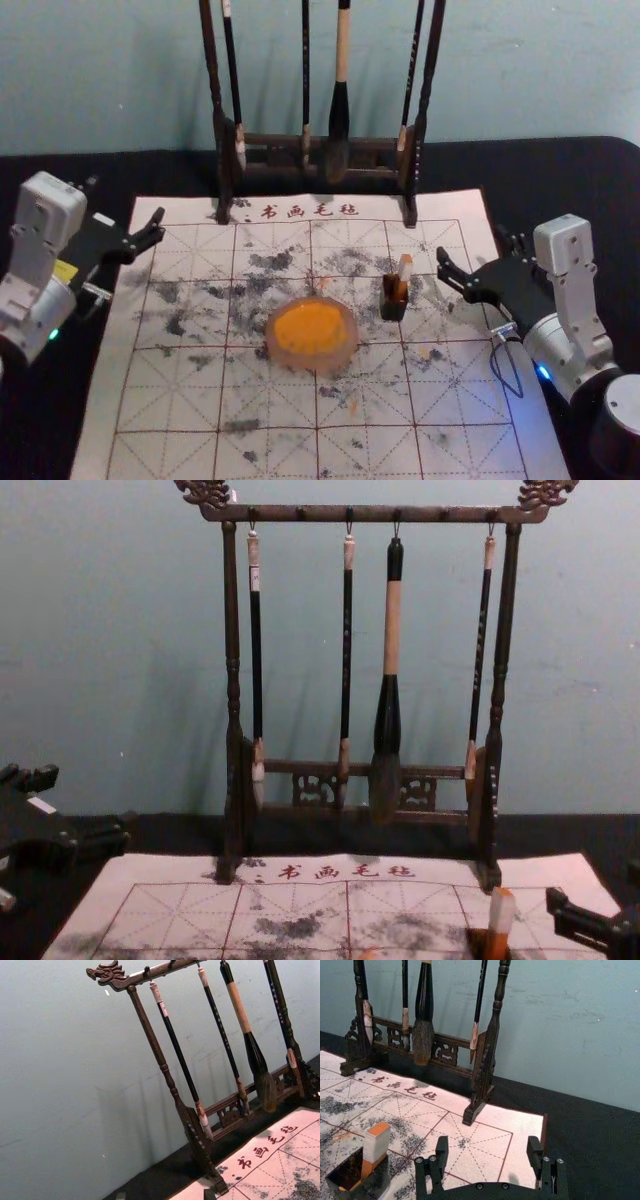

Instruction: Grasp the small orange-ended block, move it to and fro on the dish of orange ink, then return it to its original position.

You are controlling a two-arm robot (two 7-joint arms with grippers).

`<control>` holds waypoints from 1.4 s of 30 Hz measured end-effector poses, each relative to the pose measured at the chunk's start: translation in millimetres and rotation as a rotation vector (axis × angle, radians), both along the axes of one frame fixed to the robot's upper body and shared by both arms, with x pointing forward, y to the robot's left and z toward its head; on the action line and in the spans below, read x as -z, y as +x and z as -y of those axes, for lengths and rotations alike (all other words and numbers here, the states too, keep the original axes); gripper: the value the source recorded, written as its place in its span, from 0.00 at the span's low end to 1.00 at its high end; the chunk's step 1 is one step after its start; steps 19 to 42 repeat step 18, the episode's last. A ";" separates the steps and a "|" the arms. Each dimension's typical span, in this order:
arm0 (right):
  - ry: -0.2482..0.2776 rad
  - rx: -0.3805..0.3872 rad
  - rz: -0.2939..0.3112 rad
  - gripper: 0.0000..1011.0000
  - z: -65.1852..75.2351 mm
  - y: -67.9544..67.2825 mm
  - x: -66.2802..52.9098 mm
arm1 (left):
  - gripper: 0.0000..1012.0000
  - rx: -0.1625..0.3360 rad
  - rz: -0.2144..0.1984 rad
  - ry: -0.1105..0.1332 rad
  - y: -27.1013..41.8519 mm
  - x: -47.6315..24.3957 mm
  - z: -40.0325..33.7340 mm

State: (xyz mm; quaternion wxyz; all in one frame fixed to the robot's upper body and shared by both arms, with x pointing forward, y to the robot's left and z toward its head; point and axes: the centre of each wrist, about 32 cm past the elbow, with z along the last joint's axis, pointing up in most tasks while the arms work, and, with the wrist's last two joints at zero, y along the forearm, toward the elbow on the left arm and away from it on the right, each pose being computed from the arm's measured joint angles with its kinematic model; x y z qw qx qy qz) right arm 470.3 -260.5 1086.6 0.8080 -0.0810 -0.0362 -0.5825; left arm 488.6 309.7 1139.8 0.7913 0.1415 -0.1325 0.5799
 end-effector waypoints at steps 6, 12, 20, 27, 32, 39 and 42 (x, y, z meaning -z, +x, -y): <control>0.003 -0.001 0.002 0.99 -0.1 -0.2 -0.7 | 0.99 0.000 0.000 0.000 0.0 0.0 0.0; 0.004 -0.002 0.003 0.99 -0.1 -0.2 -1.1 | 0.99 0.000 0.000 0.000 0.0 0.0 0.0; 0.005 -0.003 0.005 0.99 0.0 -0.3 -1.4 | 0.99 0.000 0.000 0.000 0.0 0.0 0.0; 0.005 -0.003 0.005 0.99 0.0 -0.3 -1.4 | 0.99 0.000 0.000 0.000 0.0 0.0 0.0; 0.005 -0.003 0.005 0.99 0.0 -0.3 -1.4 | 0.99 0.000 0.000 0.000 0.0 0.0 0.0; 0.005 -0.003 0.005 0.99 0.0 -0.3 -1.4 | 0.99 0.000 0.000 0.000 0.0 0.0 0.0; 0.005 -0.003 0.005 0.99 0.0 -0.3 -1.4 | 0.99 0.000 0.000 0.000 0.0 0.0 0.0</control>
